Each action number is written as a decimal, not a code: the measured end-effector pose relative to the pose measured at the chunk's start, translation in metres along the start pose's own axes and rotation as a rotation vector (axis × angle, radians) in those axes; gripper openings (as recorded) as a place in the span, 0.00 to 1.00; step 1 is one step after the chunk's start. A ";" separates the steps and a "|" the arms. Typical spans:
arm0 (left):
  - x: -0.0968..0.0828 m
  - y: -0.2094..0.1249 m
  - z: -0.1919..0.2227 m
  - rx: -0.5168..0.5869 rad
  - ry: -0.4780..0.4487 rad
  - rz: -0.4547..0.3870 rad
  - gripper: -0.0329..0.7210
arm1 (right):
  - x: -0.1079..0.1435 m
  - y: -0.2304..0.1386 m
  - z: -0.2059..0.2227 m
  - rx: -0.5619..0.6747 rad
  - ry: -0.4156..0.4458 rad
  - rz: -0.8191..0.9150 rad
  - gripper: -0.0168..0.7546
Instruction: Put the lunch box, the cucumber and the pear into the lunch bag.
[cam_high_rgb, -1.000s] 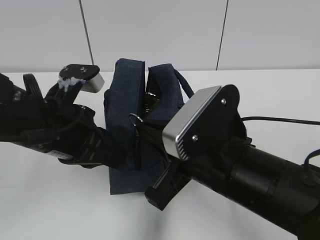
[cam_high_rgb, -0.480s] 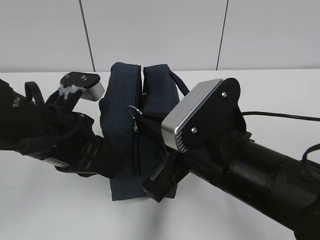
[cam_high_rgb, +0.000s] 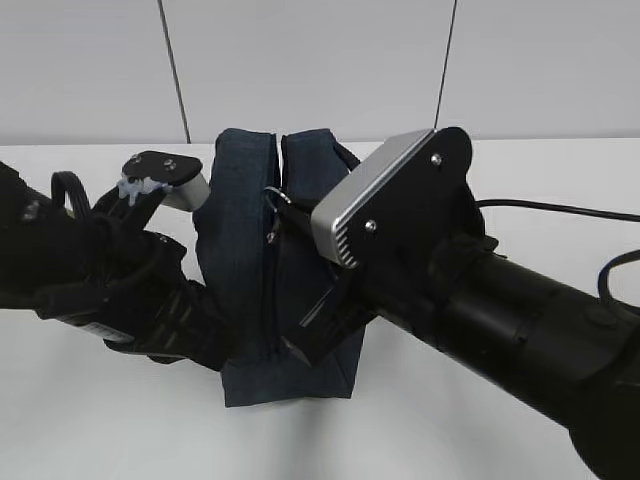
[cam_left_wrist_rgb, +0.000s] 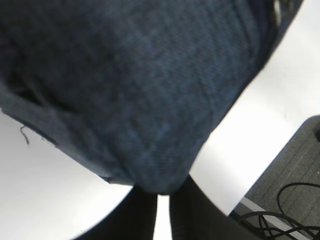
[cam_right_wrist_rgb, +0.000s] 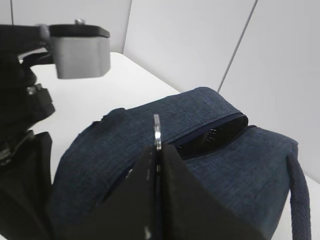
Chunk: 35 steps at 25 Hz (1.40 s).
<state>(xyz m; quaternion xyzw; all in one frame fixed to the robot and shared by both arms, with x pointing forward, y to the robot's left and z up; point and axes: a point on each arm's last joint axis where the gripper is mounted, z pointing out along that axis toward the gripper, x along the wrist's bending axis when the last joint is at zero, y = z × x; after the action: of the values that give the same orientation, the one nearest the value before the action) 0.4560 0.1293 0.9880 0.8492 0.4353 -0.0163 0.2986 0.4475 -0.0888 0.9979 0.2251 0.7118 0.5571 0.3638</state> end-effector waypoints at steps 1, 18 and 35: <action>0.000 0.000 0.000 0.005 0.003 -0.002 0.05 | -0.002 -0.001 0.000 0.004 -0.006 0.002 0.02; 0.001 -0.002 0.000 0.022 0.012 -0.003 0.05 | -0.021 -0.003 0.006 0.013 0.038 0.153 0.02; 0.002 -0.003 0.000 0.029 0.022 -0.012 0.05 | -0.053 0.013 0.022 0.066 0.091 0.199 0.02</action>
<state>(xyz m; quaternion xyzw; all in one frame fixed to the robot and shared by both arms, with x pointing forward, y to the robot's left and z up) 0.4553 0.1320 0.9862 0.8509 0.4432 -0.0151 0.2815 0.4970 -0.1096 1.0220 0.2810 0.7198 0.5761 0.2666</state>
